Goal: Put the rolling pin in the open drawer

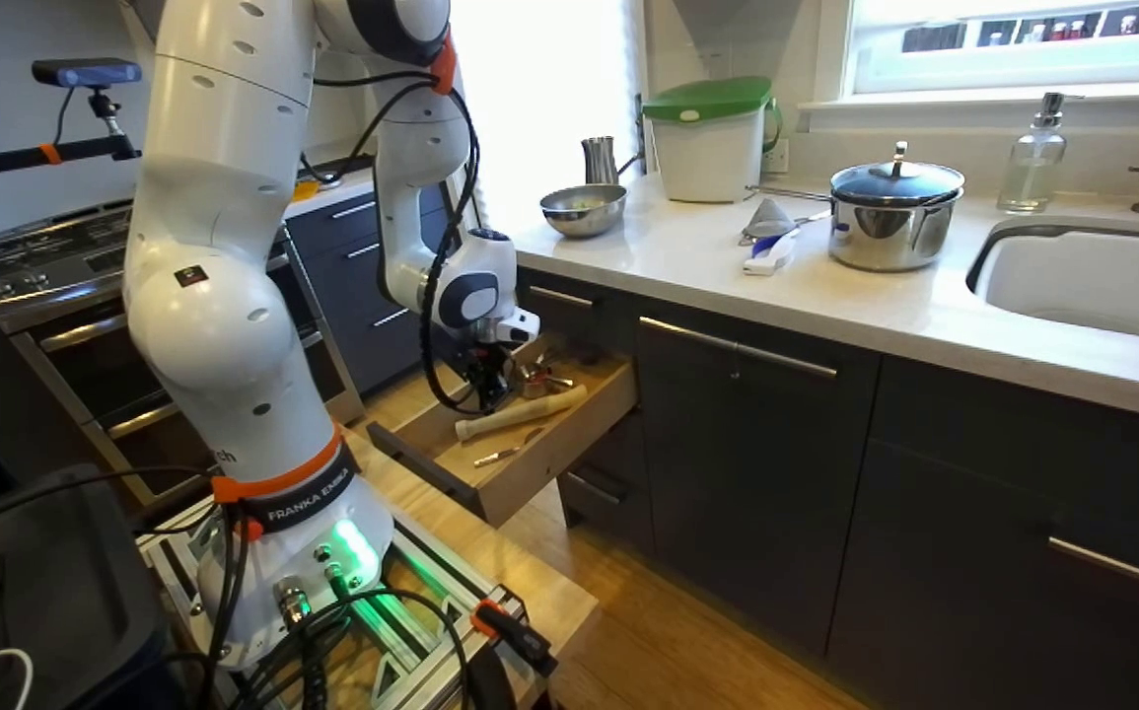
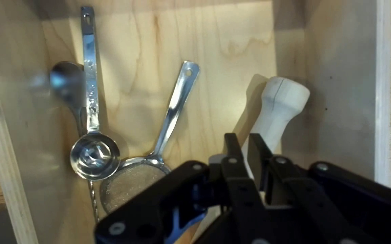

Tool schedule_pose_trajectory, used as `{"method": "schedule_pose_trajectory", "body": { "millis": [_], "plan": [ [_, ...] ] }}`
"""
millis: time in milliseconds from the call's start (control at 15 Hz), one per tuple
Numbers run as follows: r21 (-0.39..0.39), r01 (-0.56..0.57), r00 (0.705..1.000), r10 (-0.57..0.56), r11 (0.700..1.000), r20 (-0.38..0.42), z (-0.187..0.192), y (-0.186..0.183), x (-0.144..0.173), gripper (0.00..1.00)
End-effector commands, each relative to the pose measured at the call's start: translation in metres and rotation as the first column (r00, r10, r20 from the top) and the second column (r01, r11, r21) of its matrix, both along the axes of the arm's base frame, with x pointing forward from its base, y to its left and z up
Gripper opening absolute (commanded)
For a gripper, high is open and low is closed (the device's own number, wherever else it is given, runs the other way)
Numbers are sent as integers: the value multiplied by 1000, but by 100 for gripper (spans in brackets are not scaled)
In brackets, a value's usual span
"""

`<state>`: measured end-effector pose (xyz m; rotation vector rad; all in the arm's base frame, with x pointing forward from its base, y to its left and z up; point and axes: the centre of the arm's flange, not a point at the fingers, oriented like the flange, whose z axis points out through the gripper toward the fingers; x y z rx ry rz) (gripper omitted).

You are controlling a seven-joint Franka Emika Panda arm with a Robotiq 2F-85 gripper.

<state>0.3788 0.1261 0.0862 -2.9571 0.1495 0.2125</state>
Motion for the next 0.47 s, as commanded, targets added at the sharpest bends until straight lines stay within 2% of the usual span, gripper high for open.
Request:
{"method": "schedule_pose_trajectory", "body": {
  "millis": [0, 133, 333, 400],
  "plan": [
    [-51, -133, 990, 130, 990, -50, 71, 31, -24, 44],
    [-68, -247, 967, 241, 967, -79, 97, 51, -42, 60],
    [-100, -391, 920, 390, 915, -29, 134, 89, -64, 82],
    [-74, -313, 949, 310, 947, -55, 92, 78, -44, 66]
  ]
}}
